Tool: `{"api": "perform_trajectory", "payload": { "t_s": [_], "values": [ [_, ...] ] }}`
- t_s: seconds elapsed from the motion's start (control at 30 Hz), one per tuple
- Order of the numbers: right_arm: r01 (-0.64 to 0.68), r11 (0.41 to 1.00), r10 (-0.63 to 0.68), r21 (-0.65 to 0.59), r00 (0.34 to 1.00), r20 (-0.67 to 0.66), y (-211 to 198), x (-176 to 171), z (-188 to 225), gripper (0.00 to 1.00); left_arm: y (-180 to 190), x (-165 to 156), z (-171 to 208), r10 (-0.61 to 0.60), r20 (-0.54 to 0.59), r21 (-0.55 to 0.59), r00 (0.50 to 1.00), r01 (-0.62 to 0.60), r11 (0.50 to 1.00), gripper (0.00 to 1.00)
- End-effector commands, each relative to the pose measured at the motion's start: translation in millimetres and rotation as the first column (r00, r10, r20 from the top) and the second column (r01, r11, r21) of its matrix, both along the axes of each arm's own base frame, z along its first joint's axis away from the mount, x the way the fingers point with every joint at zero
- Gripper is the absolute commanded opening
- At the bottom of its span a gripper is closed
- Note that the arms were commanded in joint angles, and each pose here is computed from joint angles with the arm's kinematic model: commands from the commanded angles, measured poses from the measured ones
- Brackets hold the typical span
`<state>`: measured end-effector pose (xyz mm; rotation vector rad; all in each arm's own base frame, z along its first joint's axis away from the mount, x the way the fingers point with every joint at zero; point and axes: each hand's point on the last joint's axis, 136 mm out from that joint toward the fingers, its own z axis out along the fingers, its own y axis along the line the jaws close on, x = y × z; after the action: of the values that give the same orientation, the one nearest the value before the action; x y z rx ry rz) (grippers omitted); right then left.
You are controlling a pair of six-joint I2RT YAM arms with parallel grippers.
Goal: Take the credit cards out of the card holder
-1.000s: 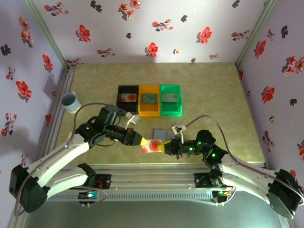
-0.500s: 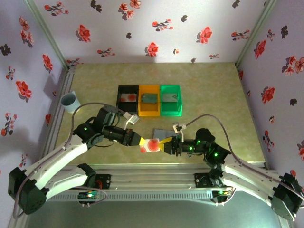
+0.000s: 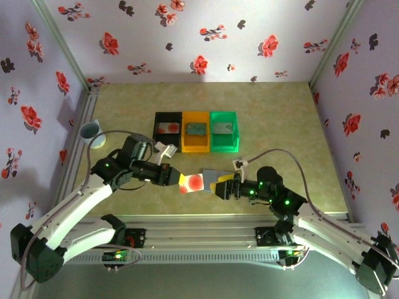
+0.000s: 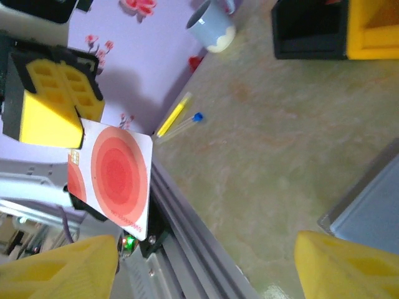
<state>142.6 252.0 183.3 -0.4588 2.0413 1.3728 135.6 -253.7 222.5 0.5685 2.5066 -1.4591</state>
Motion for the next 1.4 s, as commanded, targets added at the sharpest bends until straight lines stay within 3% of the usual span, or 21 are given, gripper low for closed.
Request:
{"api": "perform_trajectory", "payload": {
  "t_s": [0.0, 0.17, 0.3, 0.53, 0.73, 0.87, 1.07, 1.17, 1.37],
  "values": [
    [0.109, 0.993, -0.106, -0.054, 0.993, 0.053, -15.2, 14.7, 11.2, 0.86, 10.4, 9.1, -0.8, 0.028, 0.035, 0.064, 0.999, -0.030, 0.997, 0.00],
    [0.240, 0.950, -0.228, -0.201, 0.970, 0.085, -43.9, 25.4, 10.2, 0.99, 26.1, 26.4, 1.3, 0.078, 0.099, 0.167, 0.992, -0.094, 0.981, 0.00],
    [0.330, 0.904, -0.311, -0.273, 0.944, 0.111, -63.1, 33.3, 20.5, 0.99, 40.6, 42.0, 5.5, 0.129, 0.169, 0.242, 0.977, -0.168, 0.956, 0.00],
    [0.486, 0.736, -0.421, -0.472, 0.874, 0.244, -113.4, 45.4, 39.1, 0.99, 61.4, 65.2, 6.0, 0.206, 0.286, 0.311, 0.936, -0.294, 0.904, 0.00],
    [0.595, 0.602, -0.445, -0.533, 0.804, 0.395, -154.1, 47.6, 64.5, 0.99, 79.5, 88.5, 4.6, 0.253, 0.388, 0.341, 0.886, -0.393, 0.854, 0.00],
    [0.653, 0.519, -0.467, -0.552, 0.757, 0.456, -177.1, 47.0, 63.0, 0.99, 93.0, 108.6, -3.9, 0.284, 0.397, 0.370, 0.873, -0.435, 0.821, 0.00],
    [0.700, 0.506, -0.517, -0.504, 0.714, 0.473, -188.2, 45.0, 65.5, 0.99, 106.8, 142.9, -9.3, 0.306, 0.377, 0.411, 0.874, -0.454, 0.791, 0.00],
    [0.710, 0.542, -0.534, -0.450, 0.704, 0.468, -188.6, 40.7, 66.9, 0.99, 110.8, 159.3, -8.2, 0.324, 0.372, 0.422, 0.870, -0.469, 0.776, 0.00],
    [0.724, 0.559, -0.546, -0.404, 0.688, 0.478, -192.6, 36.8, 70.0, 0.99, 113.9, 188.0, -9.1, 0.312, 0.388, 0.465, 0.867, -0.476, 0.746, 0.00]
  ]
}}
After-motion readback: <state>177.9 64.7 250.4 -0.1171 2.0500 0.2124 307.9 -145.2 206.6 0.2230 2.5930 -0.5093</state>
